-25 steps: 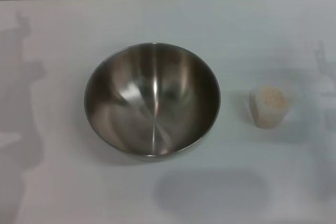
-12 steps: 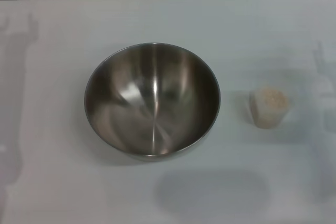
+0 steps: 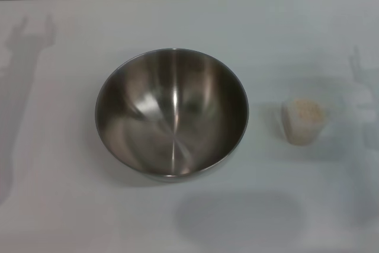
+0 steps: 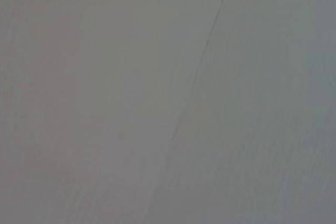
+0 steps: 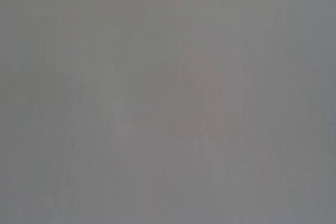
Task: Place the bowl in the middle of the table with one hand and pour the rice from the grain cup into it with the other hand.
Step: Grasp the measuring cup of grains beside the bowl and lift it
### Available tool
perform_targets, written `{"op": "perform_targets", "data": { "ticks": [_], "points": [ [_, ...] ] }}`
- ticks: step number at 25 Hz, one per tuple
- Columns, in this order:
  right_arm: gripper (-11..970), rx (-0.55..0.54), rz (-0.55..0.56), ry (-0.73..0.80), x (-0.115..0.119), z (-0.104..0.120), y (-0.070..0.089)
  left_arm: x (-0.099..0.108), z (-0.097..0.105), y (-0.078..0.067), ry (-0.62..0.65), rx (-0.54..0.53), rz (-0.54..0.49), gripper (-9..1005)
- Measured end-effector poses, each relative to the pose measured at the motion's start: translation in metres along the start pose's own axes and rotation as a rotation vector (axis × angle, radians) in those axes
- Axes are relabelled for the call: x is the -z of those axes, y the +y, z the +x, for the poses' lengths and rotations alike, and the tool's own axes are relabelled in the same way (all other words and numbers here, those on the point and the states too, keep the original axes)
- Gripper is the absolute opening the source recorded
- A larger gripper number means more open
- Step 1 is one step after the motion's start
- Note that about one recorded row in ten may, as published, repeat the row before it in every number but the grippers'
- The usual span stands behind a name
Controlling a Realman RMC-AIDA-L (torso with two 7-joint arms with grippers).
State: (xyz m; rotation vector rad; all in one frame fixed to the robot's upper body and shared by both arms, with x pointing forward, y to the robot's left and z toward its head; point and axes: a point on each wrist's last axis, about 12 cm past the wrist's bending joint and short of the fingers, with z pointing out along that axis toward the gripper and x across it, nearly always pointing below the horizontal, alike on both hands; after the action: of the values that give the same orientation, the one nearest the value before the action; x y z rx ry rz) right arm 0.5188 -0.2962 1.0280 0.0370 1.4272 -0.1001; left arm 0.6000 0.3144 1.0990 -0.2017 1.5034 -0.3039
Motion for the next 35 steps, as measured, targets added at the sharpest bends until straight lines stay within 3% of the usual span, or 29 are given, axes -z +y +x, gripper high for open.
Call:
{"op": "perform_targets", "data": {
  "ticks": [5,16,35],
  "points": [
    [673,-0.033,-0.007,0.017,0.006,0.003,0.006,0.003,-0.001,0.009,-0.026,-0.013,-0.047,590],
    [672,-0.098,-0.042,0.065,0.042,0.011,0.022,-0.001,-0.004,0.009,-0.022,-0.095,-0.040,590],
    [674,-0.125,-0.083,0.134,0.090,0.020,0.035,-0.002,-0.001,0.017,0.011,-0.095,-0.079,590]
  ]
}}
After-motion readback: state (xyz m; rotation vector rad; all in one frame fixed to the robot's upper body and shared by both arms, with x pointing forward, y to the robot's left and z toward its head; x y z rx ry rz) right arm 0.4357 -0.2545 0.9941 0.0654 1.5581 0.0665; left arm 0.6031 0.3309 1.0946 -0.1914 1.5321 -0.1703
